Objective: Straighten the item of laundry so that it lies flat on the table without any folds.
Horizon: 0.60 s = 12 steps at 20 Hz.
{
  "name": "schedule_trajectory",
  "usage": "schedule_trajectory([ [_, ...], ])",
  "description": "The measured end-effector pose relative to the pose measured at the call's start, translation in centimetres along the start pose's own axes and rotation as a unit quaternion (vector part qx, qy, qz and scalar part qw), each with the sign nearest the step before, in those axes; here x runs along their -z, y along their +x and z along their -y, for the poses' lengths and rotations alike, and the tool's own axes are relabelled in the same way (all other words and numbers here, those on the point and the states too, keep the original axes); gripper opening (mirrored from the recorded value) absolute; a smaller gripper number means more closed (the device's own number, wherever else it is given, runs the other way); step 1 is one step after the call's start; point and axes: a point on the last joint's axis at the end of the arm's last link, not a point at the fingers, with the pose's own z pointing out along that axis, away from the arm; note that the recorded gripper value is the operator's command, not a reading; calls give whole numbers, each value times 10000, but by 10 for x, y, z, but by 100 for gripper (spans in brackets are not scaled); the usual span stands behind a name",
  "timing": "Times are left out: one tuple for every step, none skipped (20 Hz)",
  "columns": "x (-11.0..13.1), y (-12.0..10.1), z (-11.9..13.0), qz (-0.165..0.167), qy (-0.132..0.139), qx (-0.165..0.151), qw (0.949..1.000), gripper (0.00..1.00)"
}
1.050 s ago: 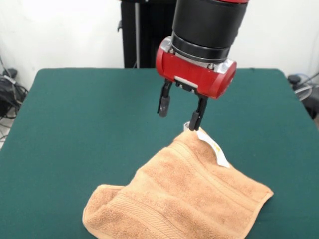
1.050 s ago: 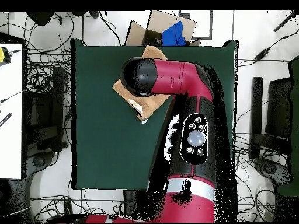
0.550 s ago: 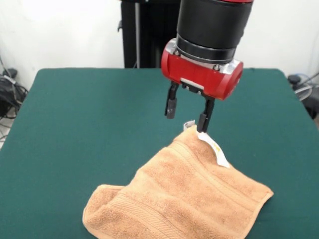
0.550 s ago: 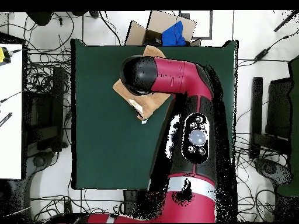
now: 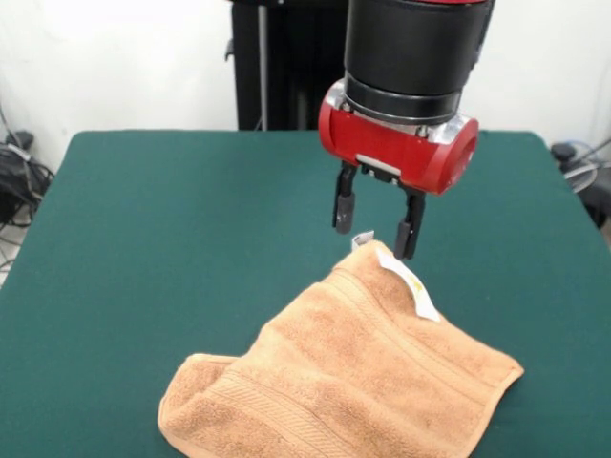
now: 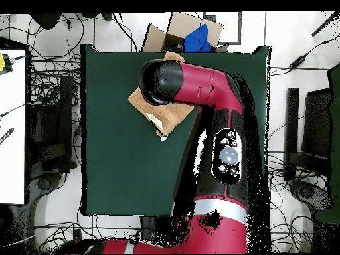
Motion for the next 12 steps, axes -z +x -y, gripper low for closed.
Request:
schedule_trajectory([
  [0,0,0,-2,-4,-2,10000,100],
  [0,0,0,-1,-3,-3,10000,100],
  [0,0,0,-1,-2,-3,10000,100],
  [0,0,0,-1,-2,-3,10000,100],
  [0,0,0,0,0,-1,10000,100],
  [0,0,0,1,2,1,10000,100],
  [0,0,0,0,3,2,10000,100],
  [0,0,0,2,5,4,10000,100],
  [0,1,1,24,39,46,10000,100],
  [0,1,1,37,56,69,10000,100],
  [0,1,2,50,72,90,9999,100],
  [0,1,2,64,88,111,9999,100],
])
